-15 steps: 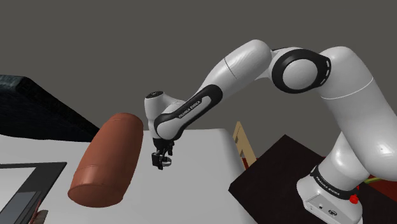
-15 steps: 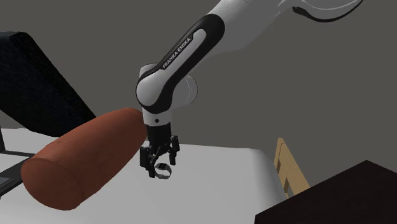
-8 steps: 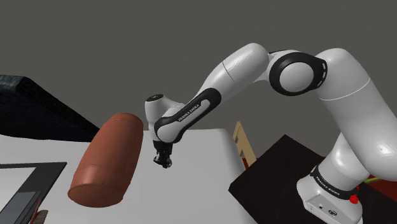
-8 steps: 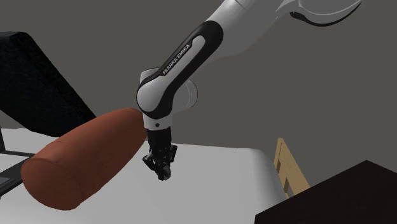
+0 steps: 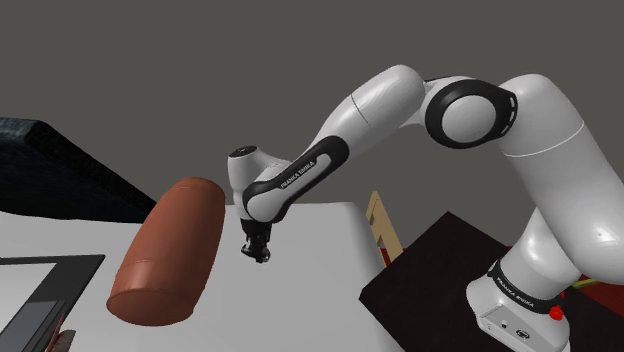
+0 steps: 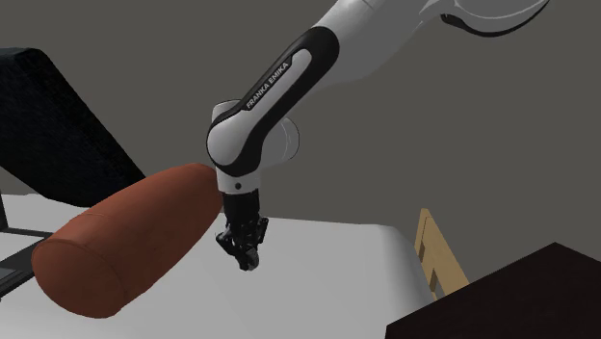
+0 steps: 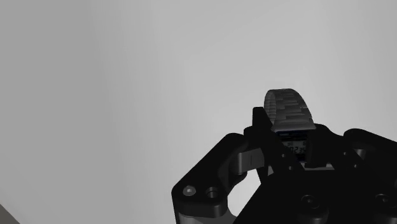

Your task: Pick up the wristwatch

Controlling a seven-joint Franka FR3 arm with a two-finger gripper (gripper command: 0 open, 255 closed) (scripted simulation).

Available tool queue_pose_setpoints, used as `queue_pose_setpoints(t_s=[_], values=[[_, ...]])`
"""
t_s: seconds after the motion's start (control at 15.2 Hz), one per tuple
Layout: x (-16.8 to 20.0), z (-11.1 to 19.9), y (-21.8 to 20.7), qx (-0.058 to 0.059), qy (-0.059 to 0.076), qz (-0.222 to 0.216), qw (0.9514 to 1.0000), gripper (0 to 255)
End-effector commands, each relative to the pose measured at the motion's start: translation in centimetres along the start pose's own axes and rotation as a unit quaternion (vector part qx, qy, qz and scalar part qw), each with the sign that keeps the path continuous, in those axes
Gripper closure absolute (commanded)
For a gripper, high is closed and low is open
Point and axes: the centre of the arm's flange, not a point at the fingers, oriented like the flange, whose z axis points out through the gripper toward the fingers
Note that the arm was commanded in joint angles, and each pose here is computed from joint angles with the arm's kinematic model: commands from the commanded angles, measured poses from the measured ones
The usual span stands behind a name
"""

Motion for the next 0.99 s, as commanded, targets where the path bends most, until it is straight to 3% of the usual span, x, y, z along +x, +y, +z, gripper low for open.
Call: queue_pose_setpoints(t_s=[0.0, 0.92], values=[[-0.1, -1.0, -0.1, 0.0, 0.0, 0.0, 1.0, 255], [-1.1, -7.3, -0.9, 0.0, 0.0, 0.0, 1.0, 255]])
